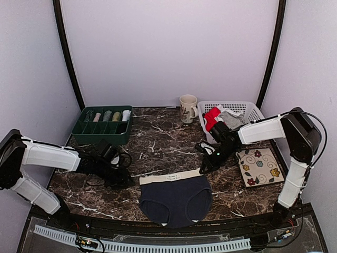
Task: Roll the underwear
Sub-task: Pick up the underwear from the center of the board.
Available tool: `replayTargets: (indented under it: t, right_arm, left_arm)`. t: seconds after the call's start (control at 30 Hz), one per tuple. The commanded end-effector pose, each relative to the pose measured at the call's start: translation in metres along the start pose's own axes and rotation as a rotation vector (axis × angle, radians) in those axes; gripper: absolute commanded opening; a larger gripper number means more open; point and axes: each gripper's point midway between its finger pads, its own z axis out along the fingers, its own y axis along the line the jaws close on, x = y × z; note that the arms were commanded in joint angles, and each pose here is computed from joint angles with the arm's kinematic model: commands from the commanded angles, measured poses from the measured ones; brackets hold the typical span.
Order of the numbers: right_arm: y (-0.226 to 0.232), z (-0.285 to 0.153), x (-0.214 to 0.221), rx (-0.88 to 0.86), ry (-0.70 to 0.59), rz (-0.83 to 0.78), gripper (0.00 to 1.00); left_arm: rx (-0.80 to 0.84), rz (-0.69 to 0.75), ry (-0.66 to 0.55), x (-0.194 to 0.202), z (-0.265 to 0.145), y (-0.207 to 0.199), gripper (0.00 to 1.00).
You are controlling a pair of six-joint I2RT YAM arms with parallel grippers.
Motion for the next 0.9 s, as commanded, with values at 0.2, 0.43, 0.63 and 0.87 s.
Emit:
replayTargets:
  t: [0.2, 0.43, 0.63, 0.87]
  right_arm:
    - [-0.003, -0.002, 0.003, 0.028, 0.005, -0.028, 0.0]
    - [-0.001, -0.003, 0.002, 0.028, 0.002, -0.028, 0.0]
    - [0.013, -0.023, -0.017, 0.005, -0.071, -0.052, 0.0]
    - [0.049, -0.089, -0.061, -0.061, -0.338, -0.138, 0.0]
  left_arm:
    - [0.084, 0.083, -0.04, -0.016, 0.02, -0.019, 0.35]
    - [0.087, 0.072, -0.038, -0.018, 0.036, -0.015, 0.3]
    - [0.045, 0.121, -0.1, -0.035, 0.018, -0.027, 0.0]
    - [-0.009, 0.268, -0.39, -0.076, -0.08, -0.062, 0.0]
